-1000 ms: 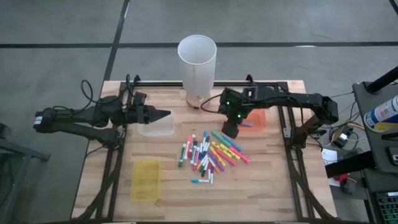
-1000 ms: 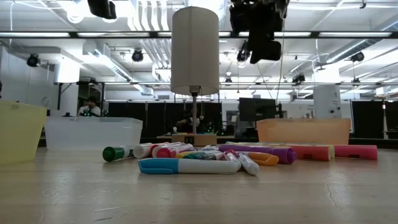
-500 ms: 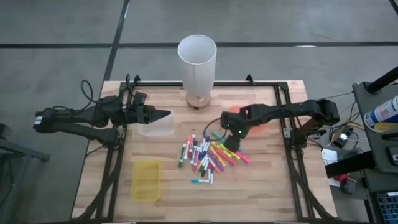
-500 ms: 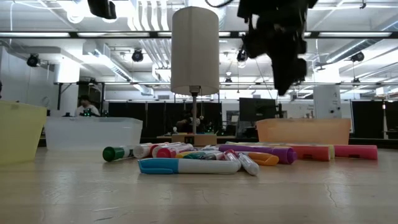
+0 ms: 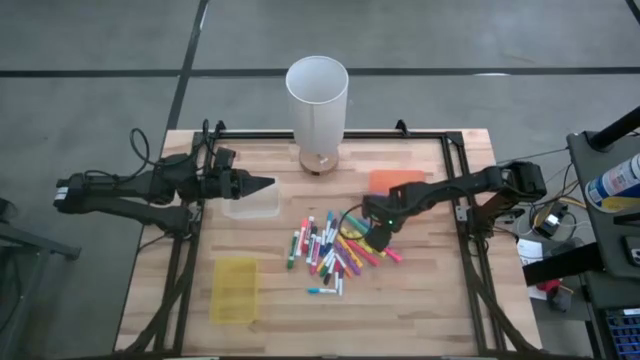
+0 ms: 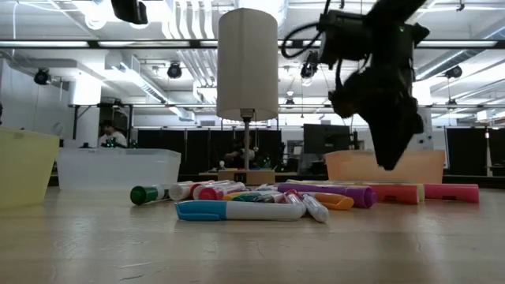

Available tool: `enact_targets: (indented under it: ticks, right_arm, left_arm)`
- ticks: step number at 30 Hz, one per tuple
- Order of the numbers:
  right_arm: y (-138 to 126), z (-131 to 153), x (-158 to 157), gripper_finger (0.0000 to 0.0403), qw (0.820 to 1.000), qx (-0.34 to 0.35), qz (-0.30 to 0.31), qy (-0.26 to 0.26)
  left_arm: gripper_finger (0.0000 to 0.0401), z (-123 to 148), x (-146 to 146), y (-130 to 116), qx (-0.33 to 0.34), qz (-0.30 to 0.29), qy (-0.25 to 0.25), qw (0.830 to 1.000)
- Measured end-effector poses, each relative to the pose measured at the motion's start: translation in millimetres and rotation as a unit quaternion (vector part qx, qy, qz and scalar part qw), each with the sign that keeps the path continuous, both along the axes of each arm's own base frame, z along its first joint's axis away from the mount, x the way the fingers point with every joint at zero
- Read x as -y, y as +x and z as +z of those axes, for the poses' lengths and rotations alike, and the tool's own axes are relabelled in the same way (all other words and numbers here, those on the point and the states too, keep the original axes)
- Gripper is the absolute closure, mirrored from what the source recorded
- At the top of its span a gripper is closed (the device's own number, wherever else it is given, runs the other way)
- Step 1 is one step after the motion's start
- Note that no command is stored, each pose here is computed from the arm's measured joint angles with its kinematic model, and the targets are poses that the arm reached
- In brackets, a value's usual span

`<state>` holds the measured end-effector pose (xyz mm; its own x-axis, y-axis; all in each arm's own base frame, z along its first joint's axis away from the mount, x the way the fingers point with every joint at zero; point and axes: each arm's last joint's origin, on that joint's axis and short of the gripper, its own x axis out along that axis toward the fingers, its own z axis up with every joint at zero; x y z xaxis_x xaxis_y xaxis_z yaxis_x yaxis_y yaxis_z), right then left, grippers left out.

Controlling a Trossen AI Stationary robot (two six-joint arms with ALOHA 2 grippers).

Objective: Pick & Place Markers
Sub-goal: Put the blue highlighter pen into the orange bin

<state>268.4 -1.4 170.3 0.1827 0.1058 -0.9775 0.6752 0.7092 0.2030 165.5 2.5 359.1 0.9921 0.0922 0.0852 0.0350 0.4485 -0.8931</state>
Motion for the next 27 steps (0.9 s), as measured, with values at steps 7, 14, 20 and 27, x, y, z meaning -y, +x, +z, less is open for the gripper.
enact_targets:
  ticks: [7,14,20,27]
  right_arm:
    - [-7,-12,1,0.0266,1.000,-0.008,-0.016,-0.022]
    - [-3,-13,-2,0.0264,1.000,0.015,-0.013,-0.023]
    - [-2,-17,-2,0.0264,0.999,0.035,-0.014,-0.029]
    - [-7,-23,-2,0.0272,0.999,0.026,-0.013,-0.029]
  left_arm:
    - [0.0401,0,0,0,0.000,0.000,0.000,1.000]
    - [0.0401,0,0,0,0.000,0.000,0.000,1.000]
    - [0.0401,0,0,0,0.000,0.000,0.000,1.000]
    - [0.0401,0,0,0,0.000,0.000,0.003,1.000]
